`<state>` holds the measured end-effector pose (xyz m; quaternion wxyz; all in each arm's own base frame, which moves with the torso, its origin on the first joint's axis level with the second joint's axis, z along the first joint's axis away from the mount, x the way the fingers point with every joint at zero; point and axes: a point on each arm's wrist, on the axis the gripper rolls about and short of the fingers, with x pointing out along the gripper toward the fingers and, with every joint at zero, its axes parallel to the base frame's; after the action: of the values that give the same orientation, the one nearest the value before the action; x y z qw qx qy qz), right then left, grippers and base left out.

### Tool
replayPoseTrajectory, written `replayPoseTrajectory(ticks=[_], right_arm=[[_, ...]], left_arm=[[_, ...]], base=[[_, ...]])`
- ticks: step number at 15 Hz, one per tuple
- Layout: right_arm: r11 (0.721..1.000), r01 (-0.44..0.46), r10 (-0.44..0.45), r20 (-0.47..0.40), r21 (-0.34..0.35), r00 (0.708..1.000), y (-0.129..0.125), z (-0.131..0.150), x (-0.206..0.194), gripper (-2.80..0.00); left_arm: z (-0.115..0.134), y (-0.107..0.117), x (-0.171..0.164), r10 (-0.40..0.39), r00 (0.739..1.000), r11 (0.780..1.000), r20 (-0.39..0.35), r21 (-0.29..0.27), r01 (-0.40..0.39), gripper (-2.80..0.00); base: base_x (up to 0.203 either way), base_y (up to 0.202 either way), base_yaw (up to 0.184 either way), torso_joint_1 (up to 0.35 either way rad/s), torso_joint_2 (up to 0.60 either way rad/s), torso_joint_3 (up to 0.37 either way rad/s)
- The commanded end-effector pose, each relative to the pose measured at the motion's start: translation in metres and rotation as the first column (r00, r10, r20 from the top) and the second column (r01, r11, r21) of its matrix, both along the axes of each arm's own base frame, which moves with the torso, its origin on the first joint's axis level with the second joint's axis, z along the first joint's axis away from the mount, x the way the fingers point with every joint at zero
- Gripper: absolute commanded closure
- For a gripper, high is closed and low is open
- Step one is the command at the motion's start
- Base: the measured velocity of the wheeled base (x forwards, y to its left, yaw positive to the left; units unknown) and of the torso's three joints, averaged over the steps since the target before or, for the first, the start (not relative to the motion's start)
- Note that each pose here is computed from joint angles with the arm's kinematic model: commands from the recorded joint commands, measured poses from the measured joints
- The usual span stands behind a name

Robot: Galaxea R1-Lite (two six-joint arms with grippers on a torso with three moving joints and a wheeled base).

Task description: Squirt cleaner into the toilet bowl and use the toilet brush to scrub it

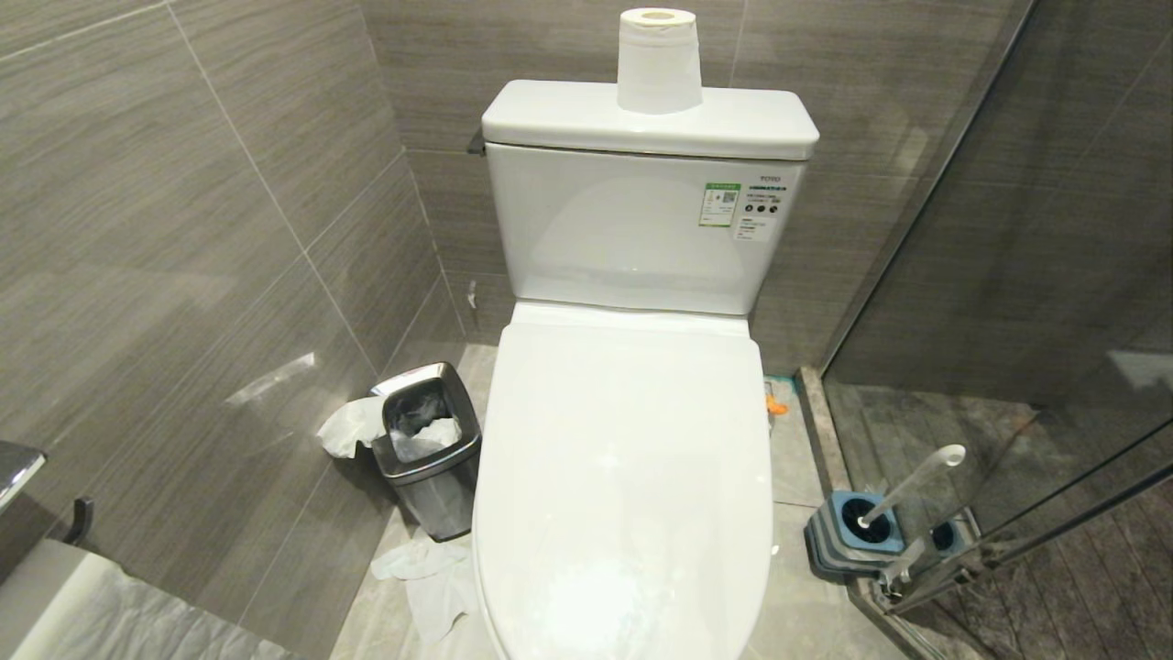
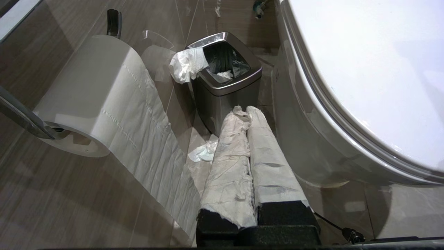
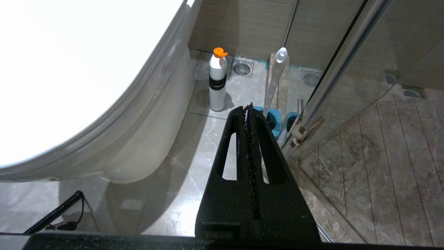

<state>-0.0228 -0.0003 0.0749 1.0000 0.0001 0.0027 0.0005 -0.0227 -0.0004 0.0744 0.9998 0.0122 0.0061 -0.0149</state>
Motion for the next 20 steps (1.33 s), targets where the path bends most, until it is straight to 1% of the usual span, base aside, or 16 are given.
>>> replayPoseTrajectory(ticks=[1, 20], right_arm=[[1.000, -0.001, 0.001, -0.001, 0.001, 1.000, 0.0000, 0.0000, 0.0000, 0.00], [1.000, -0.001, 0.001, -0.001, 0.000, 1.000, 0.0000, 0.0000, 0.0000, 0.00]], left_arm=[[0.0000, 0.0000, 0.0001, 0.000, 1.000, 1.000, -0.001, 0.000, 0.000, 0.00], [0.0000, 0.0000, 0.0001, -0.001, 1.000, 1.000, -0.001, 0.000, 0.001, 0.00]], base=[[0.000, 0.000, 0.000, 0.000, 0.00, 0.000], [0.000, 0.000, 0.000, 0.000, 0.00, 0.000]])
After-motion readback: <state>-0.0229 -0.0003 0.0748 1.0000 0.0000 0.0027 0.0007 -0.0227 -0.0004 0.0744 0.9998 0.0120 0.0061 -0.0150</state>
